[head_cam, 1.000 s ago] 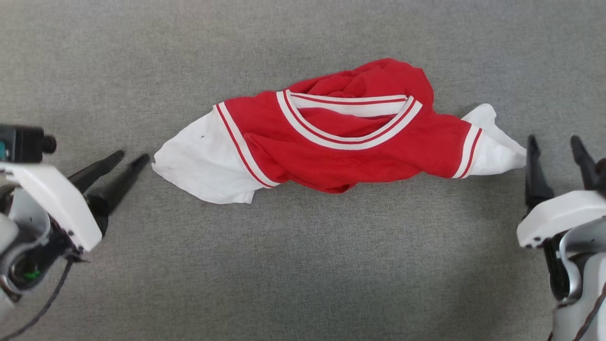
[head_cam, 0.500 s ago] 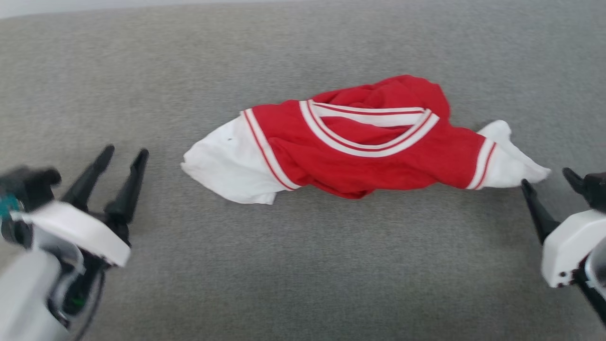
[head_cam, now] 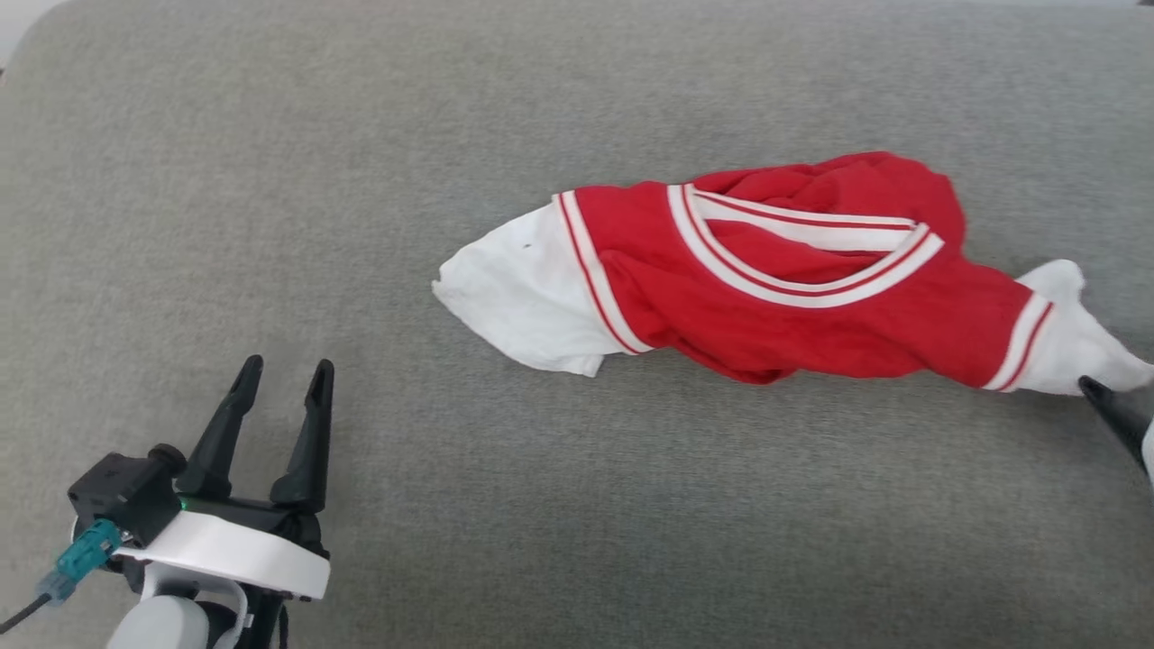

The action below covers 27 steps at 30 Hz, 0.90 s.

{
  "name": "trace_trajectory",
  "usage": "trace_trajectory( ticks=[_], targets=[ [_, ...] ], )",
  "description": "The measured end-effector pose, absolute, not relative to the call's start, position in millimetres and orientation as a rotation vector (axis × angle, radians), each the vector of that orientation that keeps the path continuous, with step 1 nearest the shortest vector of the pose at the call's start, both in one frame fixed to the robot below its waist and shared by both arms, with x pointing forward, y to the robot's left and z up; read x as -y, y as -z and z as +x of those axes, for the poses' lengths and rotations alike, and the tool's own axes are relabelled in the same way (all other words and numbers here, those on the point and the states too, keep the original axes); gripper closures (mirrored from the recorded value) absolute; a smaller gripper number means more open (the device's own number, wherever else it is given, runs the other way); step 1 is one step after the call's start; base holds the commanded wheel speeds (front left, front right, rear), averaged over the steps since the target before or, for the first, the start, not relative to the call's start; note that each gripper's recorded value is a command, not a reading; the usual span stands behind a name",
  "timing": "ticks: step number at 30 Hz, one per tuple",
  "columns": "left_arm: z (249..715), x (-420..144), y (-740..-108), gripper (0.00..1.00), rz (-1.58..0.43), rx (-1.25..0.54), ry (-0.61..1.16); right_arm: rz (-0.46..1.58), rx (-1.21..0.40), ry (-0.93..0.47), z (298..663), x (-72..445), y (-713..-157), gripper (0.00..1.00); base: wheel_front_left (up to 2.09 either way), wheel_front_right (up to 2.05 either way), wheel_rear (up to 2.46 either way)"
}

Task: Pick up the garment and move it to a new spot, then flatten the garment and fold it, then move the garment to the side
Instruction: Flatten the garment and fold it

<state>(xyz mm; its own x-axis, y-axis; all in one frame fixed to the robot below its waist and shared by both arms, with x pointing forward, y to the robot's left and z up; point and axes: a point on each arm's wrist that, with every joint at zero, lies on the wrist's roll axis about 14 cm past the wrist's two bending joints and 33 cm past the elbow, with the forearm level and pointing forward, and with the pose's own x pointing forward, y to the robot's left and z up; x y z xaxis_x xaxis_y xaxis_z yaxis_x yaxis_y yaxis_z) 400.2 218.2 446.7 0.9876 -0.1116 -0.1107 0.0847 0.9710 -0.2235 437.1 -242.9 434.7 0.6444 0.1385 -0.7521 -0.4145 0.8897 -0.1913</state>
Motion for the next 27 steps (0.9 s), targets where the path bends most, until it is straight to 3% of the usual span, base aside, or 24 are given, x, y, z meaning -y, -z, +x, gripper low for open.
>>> trace_trajectory(
  ticks=[15,16,17,18,19,20,27],
  targets=[
    [395.9,-217.3,-444.6,0.00,-0.233,-0.132,0.096,-0.376,-0.960,-0.456,436.5,220.6,-401.5,0.00,0.00,0.00,0.00],
    [397.1,-216.0,-444.7,0.00,-0.233,-0.131,0.102,-0.374,-0.965,-0.456,436.0,220.6,-399.6,0.19,0.00,0.00,0.00],
    [399.1,-214.6,-445.7,0.00,-0.233,-0.128,0.109,-0.371,-0.968,-0.457,436.0,220.2,-398.1,0.51,0.00,0.00,0.00],
    [401.4,-213.7,-446.8,0.00,-0.233,-0.125,0.115,-0.367,-0.969,-0.458,436.2,219.3,-396.9,0.64,0.00,0.00,0.00],
    [403.2,-212.1,-447.7,0.00,-0.231,-0.123,0.125,-0.363,-0.967,-0.459,437.0,218.3,-396.3,0.86,0.00,0.00,0.00],
    [405.0,-210.5,-448.3,0.00,-0.227,-0.122,0.136,-0.357,-0.961,-0.460,437.9,217.1,-395.9,1.00,0.00,0.00,0.00],
    [425.4,-203.8,-467.0,0.00,-0.189,-0.088,0.238,-0.337,-0.945,-0.453,437.0,216.5,-390.8,1.00,0.00,0.00,0.00]
  ],
)
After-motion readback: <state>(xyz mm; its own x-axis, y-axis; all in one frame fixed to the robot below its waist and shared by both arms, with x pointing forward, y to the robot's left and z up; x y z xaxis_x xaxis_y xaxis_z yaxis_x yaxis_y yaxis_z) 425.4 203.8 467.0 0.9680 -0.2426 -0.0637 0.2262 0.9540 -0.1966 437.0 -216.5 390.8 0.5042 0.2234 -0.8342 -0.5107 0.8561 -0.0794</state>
